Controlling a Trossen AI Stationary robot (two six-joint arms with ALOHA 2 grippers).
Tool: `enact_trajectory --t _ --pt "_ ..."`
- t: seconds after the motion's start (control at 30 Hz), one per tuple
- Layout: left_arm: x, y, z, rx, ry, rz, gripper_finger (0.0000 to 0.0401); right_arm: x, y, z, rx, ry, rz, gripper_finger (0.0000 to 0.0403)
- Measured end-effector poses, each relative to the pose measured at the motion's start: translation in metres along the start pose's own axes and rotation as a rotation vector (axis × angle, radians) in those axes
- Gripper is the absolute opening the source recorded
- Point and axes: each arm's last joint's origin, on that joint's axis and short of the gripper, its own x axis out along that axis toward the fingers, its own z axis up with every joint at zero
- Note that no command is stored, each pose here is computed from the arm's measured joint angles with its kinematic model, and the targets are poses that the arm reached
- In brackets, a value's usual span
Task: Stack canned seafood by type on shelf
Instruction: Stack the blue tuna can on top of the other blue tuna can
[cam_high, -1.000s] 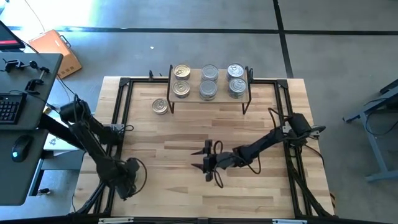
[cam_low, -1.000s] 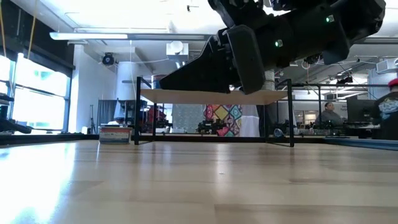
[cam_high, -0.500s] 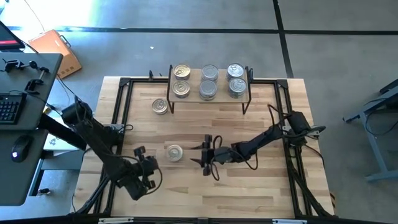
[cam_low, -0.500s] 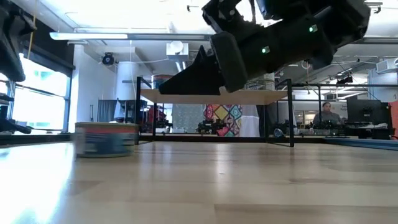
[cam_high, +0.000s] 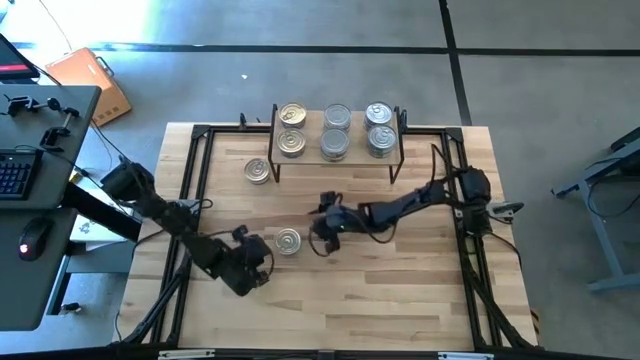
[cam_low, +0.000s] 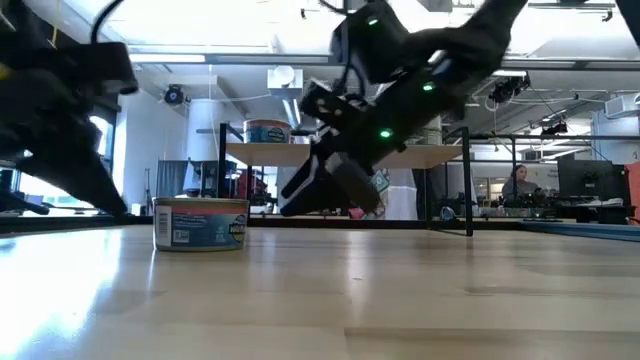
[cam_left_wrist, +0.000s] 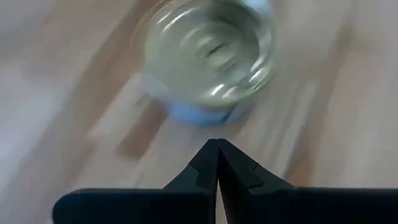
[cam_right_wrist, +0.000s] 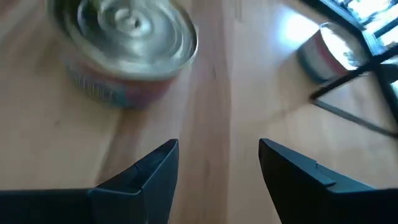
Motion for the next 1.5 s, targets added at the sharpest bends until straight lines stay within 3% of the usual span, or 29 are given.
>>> enact_trajectory --t 0.1,0.2,0.37,0.6,0.73,0.9,1.07,1.37,1.5 --pt "0.015 0.005 0.003 -0.048 -0.087 -0.063 0.0000 0.009 -0.004 0.006 0.050 0.016 0.061 0.0213" --pt "0.027 0.016 0.010 -0.094 -0.139 -0.027 0.0000 0.014 -0.002 0.012 0.043 0.045 0.096 0.0213" --pt "0.033 0.033 0.017 -0.023 -0.114 0.059 0.0000 0.011 0.013 0.027 0.054 0.076 0.140 0.0213" --pt "0.014 0.043 0.018 0.036 -0.084 0.089 0.0000 -0.008 0.043 0.053 0.108 0.146 0.237 0.0213" --pt "0.001 0.041 0.012 0.048 -0.089 0.070 0.0000 -0.017 0.065 0.068 0.045 0.049 0.259 0.0213" --pt "-0.008 0.037 0.001 0.090 -0.117 0.076 0.0000 -0.008 0.080 0.067 -0.103 -0.134 0.164 0.0204" --pt "-0.011 0.032 -0.005 0.112 -0.164 0.089 0.0000 0.019 0.069 0.054 -0.117 -0.170 0.059 0.0170" --pt "-0.010 0.026 -0.002 0.188 -0.220 0.082 0.0000 0.035 0.059 0.039 -0.070 -0.116 0.054 0.0073" --pt "-0.017 0.010 -0.003 0.331 -0.296 0.005 0.0000 0.034 0.059 0.039 -0.027 -0.104 0.061 0.0013"
